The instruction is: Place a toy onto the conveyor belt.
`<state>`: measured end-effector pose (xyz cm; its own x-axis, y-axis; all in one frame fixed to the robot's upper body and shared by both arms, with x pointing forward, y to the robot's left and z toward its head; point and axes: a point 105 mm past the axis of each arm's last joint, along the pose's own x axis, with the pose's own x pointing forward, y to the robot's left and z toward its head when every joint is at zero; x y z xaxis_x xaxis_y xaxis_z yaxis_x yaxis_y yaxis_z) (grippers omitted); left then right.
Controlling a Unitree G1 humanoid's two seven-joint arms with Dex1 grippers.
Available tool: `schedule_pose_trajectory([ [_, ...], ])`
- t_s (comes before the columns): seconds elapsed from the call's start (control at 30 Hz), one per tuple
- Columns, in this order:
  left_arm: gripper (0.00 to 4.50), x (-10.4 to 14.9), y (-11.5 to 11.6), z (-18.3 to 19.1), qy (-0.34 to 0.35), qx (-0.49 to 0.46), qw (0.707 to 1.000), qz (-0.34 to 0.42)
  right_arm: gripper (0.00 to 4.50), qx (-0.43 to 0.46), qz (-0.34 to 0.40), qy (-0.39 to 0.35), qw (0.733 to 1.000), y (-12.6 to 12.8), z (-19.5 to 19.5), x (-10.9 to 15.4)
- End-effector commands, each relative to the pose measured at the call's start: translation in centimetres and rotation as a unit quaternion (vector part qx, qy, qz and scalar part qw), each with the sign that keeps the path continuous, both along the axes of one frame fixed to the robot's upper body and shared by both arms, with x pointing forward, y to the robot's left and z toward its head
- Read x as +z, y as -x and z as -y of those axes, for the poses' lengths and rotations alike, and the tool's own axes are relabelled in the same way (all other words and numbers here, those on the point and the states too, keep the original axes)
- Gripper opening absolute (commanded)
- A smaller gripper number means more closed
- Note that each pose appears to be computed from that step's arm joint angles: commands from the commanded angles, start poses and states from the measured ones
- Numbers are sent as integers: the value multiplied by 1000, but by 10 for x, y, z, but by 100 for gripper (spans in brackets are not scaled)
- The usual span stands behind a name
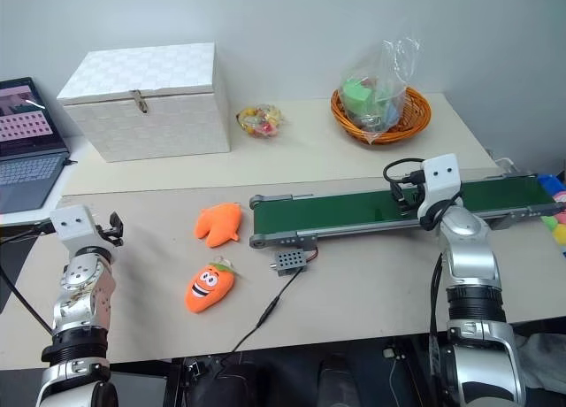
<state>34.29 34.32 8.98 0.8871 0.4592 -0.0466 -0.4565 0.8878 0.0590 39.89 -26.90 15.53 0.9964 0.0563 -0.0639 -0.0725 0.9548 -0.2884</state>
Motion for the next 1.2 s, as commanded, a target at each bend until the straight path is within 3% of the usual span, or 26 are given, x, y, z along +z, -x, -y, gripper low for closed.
schedule_pose_trajectory([
  [0.03,317,15,-6,7,-11,-19,999,26,450,138,46,-6,989,13,-47,37],
  [0.07,317,15,-7,11,-13,-26,999,26,450,264,49,-11,963,34,-90,51],
  [0.13,317,14,-9,15,-13,-34,999,26,450,465,34,-13,885,90,-146,62],
  [0.23,317,13,-9,15,-14,-33,999,23,450,585,3,-4,811,141,-166,62],
  [0.33,317,13,-9,15,-15,-33,999,23,450,623,-5,-10,782,158,-173,67],
  [0.6,317,9,-7,25,20,-59,998,22,450,633,-19,4,774,162,-176,62],
  [0.8,317,8,2,65,138,-189,972,17,450,626,-31,12,779,158,-173,55],
  [0.93,317,42,28,100,131,-326,936,30,450,615,-69,31,785,156,-166,34],
  [1.2,317,62,62,125,86,-432,898,-5,450,614,-97,57,781,160,-166,16],
])
